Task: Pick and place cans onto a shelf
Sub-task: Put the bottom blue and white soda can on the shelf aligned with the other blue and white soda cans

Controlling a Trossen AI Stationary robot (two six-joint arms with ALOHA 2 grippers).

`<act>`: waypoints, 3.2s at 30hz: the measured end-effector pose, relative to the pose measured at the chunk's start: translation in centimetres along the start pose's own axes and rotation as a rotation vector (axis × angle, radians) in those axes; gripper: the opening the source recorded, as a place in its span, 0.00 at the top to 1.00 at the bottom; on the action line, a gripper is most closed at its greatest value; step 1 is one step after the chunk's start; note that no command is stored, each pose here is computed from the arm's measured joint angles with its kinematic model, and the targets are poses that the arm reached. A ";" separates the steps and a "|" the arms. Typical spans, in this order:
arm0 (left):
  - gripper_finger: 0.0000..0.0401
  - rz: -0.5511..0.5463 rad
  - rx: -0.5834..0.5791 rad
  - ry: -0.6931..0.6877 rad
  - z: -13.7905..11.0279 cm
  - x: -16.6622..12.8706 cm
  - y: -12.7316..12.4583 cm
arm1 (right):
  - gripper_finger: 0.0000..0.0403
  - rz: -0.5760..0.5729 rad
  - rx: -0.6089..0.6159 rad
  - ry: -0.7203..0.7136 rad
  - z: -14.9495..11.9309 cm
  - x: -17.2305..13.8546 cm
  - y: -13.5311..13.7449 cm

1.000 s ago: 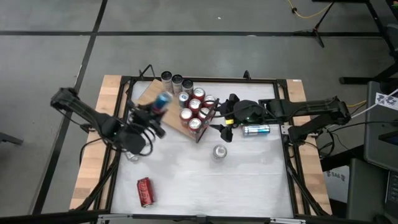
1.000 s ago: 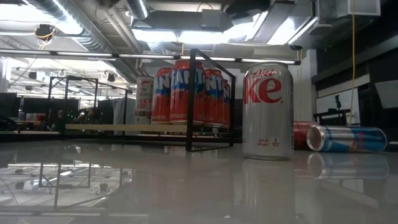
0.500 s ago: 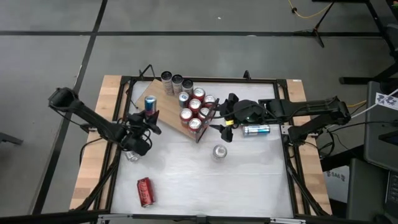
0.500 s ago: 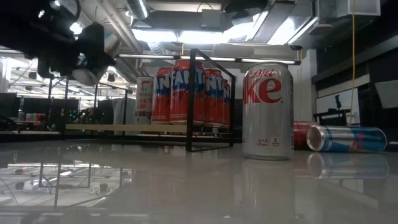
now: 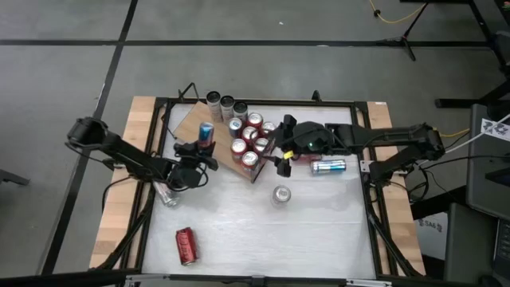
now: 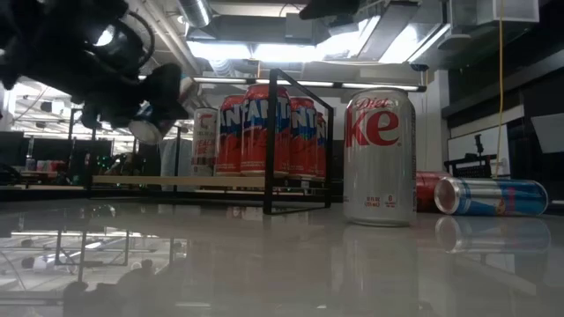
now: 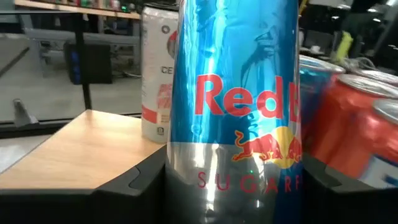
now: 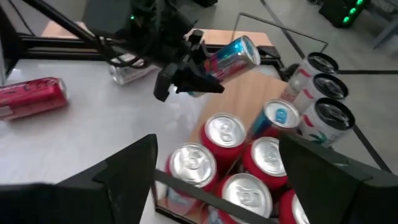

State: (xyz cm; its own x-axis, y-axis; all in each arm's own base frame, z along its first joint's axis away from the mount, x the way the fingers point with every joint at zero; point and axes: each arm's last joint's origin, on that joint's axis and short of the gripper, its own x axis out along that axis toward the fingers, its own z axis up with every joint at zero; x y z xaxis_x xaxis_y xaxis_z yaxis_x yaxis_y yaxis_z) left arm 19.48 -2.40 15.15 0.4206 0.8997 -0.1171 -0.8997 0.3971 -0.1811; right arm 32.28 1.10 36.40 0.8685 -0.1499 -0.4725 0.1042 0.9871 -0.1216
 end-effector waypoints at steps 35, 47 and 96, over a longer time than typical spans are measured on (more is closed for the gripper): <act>0.46 -0.310 0.056 -0.144 3.8 1.7 -3.2 | 0.19 0.012 -0.082 -0.247 1.3 4.8 -4.2; 0.46 -0.512 0.140 -0.306 5.5 0.6 -3.7 | 0.19 0.081 0.105 -0.401 1.8 7.4 -3.9; 0.36 -0.497 0.247 -0.273 5.5 0.0 -5.0 | 0.48 0.220 0.024 -0.413 0.7 10.3 -2.4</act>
State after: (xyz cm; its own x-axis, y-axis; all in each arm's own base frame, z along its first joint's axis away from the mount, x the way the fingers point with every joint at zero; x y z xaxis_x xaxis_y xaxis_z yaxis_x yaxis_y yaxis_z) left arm 23.33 -3.42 21.43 0.7807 0.5973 0.1835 -0.6181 0.7814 0.0857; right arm 41.29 -2.78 32.47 0.9908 0.0936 -0.0974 -0.0974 0.9947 -0.0344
